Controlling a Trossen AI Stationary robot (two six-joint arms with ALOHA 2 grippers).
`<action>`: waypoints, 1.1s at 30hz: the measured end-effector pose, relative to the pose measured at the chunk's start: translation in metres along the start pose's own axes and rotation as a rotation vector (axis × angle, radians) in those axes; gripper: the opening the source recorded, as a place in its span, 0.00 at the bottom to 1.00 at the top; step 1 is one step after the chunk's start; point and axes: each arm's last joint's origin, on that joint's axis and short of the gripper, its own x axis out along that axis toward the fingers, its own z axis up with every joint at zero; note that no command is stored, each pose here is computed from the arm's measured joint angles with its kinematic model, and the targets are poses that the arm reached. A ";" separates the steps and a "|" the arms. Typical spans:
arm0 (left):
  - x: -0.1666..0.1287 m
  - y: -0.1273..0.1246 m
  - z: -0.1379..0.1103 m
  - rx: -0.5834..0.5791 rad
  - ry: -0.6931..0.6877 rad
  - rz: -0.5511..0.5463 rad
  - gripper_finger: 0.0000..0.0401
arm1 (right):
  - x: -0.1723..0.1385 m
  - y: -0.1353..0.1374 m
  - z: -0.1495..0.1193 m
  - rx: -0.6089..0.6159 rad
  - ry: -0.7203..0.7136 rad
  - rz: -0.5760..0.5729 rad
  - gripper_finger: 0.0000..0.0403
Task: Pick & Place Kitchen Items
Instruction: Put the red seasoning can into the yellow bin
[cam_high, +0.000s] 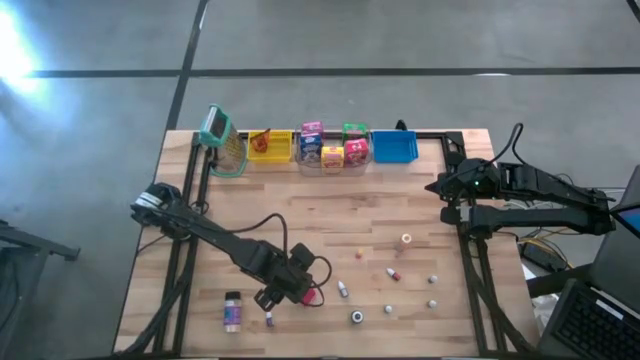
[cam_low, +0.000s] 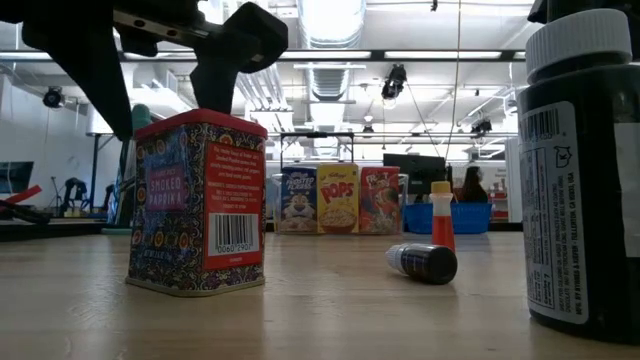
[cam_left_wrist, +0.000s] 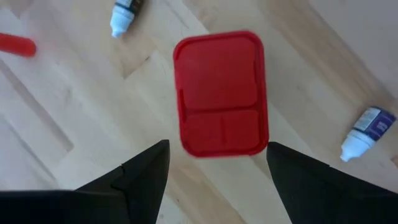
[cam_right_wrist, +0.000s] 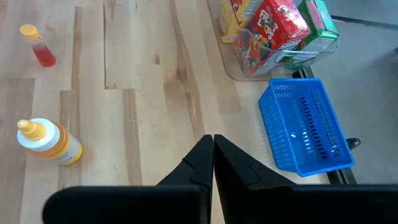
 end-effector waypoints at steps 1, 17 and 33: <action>0.002 0.000 0.000 0.000 -0.001 -0.004 0.68 | 0.000 0.000 0.000 0.000 0.000 0.000 0.02; 0.013 0.001 0.010 0.006 -0.077 -0.007 0.68 | 0.000 0.000 0.000 0.000 0.000 0.000 0.02; 0.014 0.002 0.011 0.023 -0.103 0.001 0.68 | 0.000 0.000 0.000 0.000 0.000 0.000 0.02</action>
